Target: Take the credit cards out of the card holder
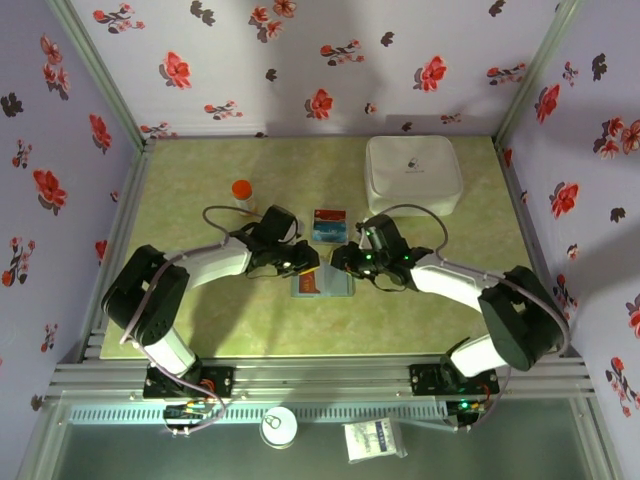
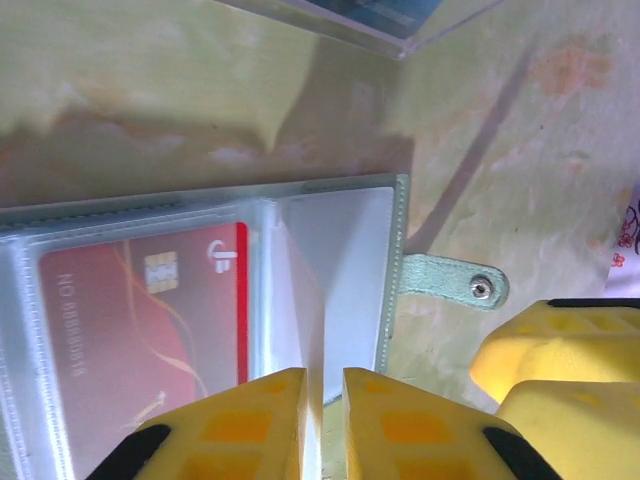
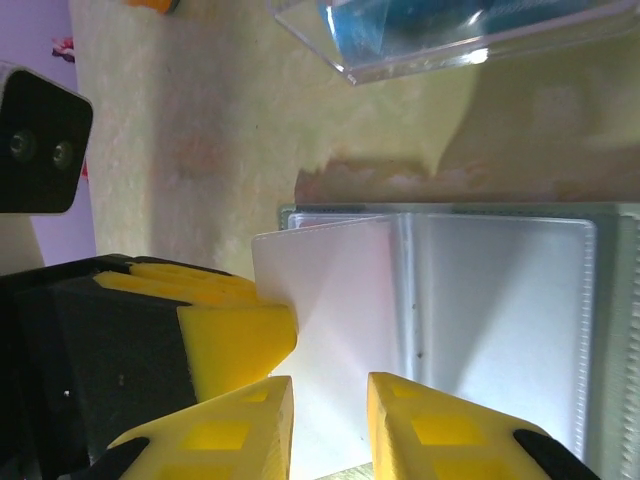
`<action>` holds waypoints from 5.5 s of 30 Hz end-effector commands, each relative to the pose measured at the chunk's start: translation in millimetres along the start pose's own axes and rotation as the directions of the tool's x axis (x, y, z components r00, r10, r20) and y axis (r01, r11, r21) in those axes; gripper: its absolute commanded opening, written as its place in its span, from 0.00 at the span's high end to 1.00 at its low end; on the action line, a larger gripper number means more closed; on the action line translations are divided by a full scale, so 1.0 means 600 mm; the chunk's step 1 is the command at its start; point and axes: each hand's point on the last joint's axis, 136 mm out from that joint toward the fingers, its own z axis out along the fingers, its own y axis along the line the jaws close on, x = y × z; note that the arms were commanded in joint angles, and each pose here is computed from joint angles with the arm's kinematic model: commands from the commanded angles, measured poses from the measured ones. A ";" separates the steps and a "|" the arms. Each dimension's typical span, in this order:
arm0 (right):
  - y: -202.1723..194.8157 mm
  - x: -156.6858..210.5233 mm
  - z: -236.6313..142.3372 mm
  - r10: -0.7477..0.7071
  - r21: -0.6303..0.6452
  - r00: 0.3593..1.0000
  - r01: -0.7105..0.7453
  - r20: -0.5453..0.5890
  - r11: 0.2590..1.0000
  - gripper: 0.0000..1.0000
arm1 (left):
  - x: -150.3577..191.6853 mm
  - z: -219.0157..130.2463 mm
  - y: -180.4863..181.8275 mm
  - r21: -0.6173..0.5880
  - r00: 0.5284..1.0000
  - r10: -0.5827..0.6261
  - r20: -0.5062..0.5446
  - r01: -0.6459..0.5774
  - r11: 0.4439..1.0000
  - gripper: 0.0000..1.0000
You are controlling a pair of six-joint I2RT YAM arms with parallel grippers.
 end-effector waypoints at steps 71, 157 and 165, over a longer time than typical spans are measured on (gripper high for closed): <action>0.014 0.030 0.107 -0.047 0.164 0.990 0.069 -0.135 0.984 0.72 | -0.010 -0.048 0.076 0.009 0.998 -0.053 0.027 0.053 0.999 0.76; -0.025 0.038 0.109 -0.067 0.287 0.980 0.120 -0.188 0.950 0.77 | 0.010 -0.020 0.126 -0.035 0.995 -0.098 -0.027 0.097 0.995 1.00; -0.007 0.036 0.096 -0.072 0.241 0.984 0.110 -0.161 0.964 0.75 | 0.004 -0.030 0.096 -0.008 0.997 -0.075 -0.019 0.075 0.997 1.00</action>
